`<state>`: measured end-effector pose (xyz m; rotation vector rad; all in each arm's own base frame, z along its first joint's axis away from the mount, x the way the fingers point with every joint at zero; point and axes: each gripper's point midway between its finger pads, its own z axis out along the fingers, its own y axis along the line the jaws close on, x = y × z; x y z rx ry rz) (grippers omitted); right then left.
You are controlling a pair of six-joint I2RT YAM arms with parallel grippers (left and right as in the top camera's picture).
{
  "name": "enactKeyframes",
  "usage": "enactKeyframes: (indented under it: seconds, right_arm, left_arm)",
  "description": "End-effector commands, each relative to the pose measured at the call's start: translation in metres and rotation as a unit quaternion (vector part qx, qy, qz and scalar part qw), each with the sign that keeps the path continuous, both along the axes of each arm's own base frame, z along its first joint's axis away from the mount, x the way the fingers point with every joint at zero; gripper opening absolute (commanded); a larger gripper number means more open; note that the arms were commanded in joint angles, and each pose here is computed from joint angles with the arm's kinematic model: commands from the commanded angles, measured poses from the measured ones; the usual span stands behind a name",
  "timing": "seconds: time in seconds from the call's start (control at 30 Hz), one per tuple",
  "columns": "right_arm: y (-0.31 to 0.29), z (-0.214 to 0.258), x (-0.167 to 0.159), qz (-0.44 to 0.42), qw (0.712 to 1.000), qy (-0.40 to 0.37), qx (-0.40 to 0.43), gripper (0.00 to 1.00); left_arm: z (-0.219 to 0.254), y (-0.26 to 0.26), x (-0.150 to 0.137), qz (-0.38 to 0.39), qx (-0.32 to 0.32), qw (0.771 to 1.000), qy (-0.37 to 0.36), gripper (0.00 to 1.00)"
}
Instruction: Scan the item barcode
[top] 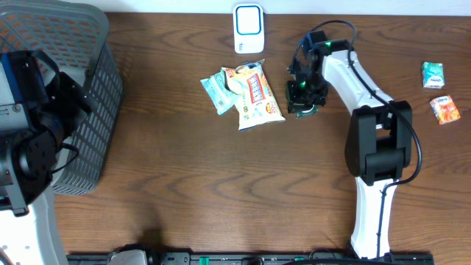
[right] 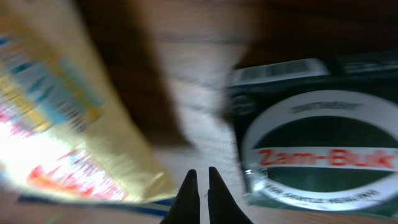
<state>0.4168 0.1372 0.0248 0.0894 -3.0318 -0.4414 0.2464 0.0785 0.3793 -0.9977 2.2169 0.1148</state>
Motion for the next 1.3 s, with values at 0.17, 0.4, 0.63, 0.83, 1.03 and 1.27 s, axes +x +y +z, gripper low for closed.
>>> enactKeyframes:
  seconds: [0.17,0.4,0.63,0.83,1.03,1.27]
  right_arm:
    - [-0.044,-0.01,0.002,-0.119,0.979,-0.005,-0.163,0.01]
    - [-0.074,0.012,0.033,-0.177,0.966,-0.051,-0.183,0.07]
    - [-0.094,0.035,0.056,-0.221,0.964,-0.067,-0.133,0.4]
    - [-0.101,0.029,0.051,-0.219,0.967,-0.051,-0.118,0.8]
    - [-0.108,0.013,0.045,-0.278,0.948,-0.039,-0.148,0.9]
    - [-0.095,-0.017,0.05,-0.287,0.946,-0.058,-0.136,0.82]
  left_arm:
    - [0.002,0.002,-0.001,0.007,-0.001,1.0,-0.003,0.98]
    - [0.002,0.002,-0.001,0.007,-0.001,1.0,-0.003,0.98]
    - [0.002,0.002,-0.001,0.007,-0.001,1.0,-0.003,0.98]
    - [0.002,0.002,-0.001,0.007,-0.001,1.0,-0.003,0.98]
    - [0.002,0.002,-0.001,0.006,-0.001,1.0,-0.003,0.98]
    - [0.002,0.002,-0.001,0.007,-0.001,1.0,-0.003,0.98]
